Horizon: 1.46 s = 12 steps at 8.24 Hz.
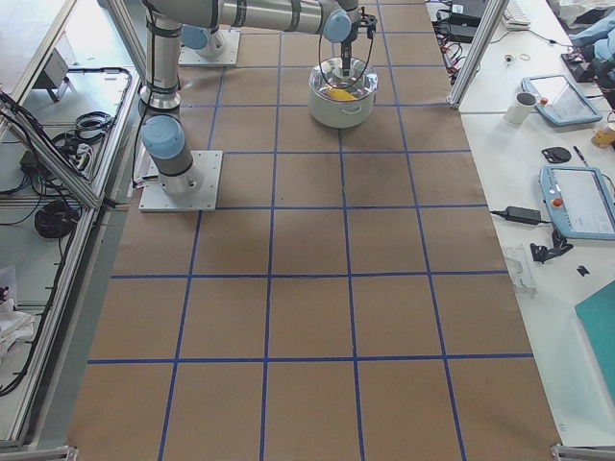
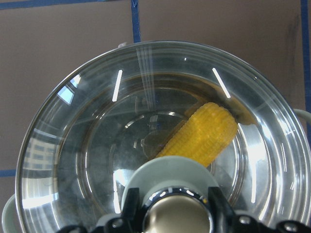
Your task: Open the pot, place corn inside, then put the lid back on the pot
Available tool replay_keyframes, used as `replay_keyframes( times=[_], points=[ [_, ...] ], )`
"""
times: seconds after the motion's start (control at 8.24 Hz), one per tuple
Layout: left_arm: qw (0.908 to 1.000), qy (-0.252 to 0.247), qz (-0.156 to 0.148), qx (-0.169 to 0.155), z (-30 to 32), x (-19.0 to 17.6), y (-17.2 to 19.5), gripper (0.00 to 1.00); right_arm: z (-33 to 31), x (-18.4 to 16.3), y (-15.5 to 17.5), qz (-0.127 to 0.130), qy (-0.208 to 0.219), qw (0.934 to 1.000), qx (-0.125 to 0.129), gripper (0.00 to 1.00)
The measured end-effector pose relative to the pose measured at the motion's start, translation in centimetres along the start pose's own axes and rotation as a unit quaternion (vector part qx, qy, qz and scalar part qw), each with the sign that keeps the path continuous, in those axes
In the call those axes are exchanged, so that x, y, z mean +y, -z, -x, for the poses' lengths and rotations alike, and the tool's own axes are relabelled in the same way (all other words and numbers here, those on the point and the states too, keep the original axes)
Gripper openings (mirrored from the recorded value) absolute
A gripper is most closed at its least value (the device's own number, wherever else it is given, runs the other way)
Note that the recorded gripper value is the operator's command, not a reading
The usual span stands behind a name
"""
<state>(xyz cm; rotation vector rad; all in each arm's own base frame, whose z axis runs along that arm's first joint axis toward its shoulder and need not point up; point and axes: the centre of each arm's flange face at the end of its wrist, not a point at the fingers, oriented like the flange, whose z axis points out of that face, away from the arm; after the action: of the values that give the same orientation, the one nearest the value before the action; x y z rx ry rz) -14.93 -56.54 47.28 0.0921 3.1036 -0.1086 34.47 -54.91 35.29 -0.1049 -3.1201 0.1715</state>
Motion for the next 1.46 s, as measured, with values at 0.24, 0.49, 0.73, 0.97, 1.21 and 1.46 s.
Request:
replay_keyframes(
  times=[0.24, 0.49, 0.73, 0.97, 1.21, 1.46],
  points=[
    [1.0000, -0.001, 0.003, -0.001, -0.01, 0.11, -0.17, 1.00, 0.20, 0.15, 0.00, 0.001, -0.001, 1.0000, -0.001, 0.25],
    [1.0000, -0.001, 0.005, -0.001, 0.01, 0.10, -0.33, 1.00, 0.42, 0.36, -0.03, 0.004, 0.001, 1.0000, -0.002, 0.25],
    [1.0000, -0.001, 0.005, -0.001, 0.01, 0.07, -0.39, 1.00, 0.43, 0.43, -0.17, 0.006, 0.003, 1.0000, -0.001, 0.25],
    [1.0000, -0.002, 0.005, 0.000, -0.07, 0.07, -0.39, 1.00, 0.35, 0.45, -0.36, 0.004, 0.005, 1.0000, 0.003, 0.25],
    [1.0000, -0.002, 0.005, -0.001, -0.06, 0.10, -0.33, 1.00, 0.27, 0.49, -0.52, 0.003, 0.006, 1.0000, 0.007, 0.25],
    [1.0000, -0.002, 0.004, -0.002, -0.05, 0.16, -0.19, 1.00, 0.25, 0.52, -0.63, 0.002, 0.006, 1.0000, 0.007, 0.25]
  ],
)
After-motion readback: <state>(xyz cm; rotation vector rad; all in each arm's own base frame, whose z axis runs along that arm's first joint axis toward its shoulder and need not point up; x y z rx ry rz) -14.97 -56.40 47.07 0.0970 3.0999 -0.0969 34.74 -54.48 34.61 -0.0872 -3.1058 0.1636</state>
